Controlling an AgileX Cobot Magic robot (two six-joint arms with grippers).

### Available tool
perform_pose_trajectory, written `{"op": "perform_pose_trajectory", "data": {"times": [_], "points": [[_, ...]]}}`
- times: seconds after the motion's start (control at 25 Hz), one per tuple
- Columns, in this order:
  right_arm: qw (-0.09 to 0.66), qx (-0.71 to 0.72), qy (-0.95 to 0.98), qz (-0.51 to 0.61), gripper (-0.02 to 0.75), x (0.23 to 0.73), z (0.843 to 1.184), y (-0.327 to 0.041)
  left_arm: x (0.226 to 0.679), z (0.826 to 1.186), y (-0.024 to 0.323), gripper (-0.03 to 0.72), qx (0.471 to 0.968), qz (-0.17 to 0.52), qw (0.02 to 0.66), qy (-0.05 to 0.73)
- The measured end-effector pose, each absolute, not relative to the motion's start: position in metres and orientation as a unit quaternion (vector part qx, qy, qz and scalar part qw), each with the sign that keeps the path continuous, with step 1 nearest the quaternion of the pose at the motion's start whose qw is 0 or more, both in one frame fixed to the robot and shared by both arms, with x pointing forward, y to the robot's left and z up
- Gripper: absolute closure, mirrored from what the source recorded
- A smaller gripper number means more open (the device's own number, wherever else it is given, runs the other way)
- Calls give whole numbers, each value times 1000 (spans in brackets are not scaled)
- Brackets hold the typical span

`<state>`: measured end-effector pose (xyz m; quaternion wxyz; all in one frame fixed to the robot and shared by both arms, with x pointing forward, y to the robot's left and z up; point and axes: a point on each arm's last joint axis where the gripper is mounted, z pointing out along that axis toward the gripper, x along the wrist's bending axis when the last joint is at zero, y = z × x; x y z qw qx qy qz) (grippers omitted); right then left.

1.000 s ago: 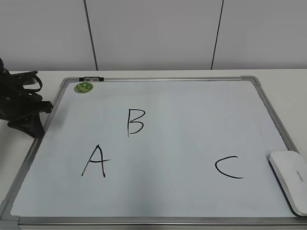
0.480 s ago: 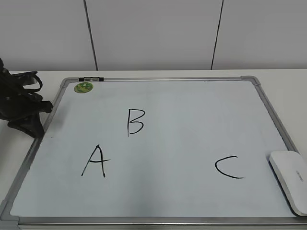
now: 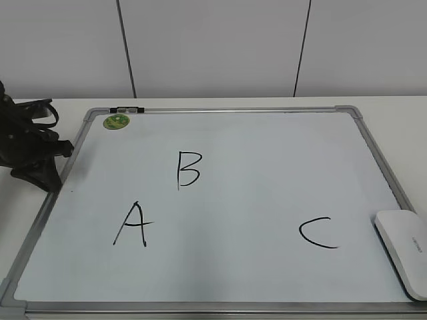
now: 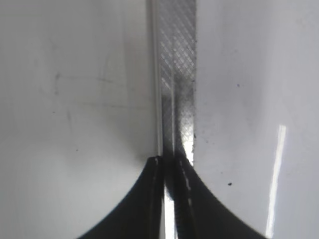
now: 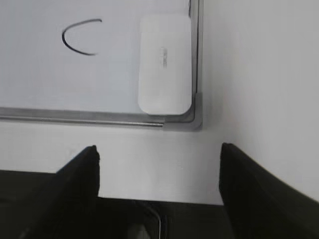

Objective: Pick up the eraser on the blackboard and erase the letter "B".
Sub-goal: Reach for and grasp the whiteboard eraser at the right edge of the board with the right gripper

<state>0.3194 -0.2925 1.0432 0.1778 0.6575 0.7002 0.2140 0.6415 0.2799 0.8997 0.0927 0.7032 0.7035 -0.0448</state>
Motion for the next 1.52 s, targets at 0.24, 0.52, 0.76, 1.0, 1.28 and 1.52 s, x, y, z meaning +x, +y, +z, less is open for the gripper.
{"op": "perform_pose_trajectory", "data": {"times": [0.24,0.52,0.76,1.0,1.28,1.52], "points": [[113,676,710,160,164,361,1030,-291,641,900,280,678,703,-46,92,704],[66,671,725,141,164,398,1019,-287,641,900,280,678,703,-47,91,703],[40,672,730,120,163,427,995,-287,641,900,280,678,703,-47,91,703],[33,672,733,104,83,452,975,-288,641,900,280,678,703,-47,92,704],[34,672,733,101,75,478,967,-288,641,900,280,678,703,-47,92,704],[17,671,737,74,75,488,948,-290,641,900,280,678,703,-48,92,704]]}}
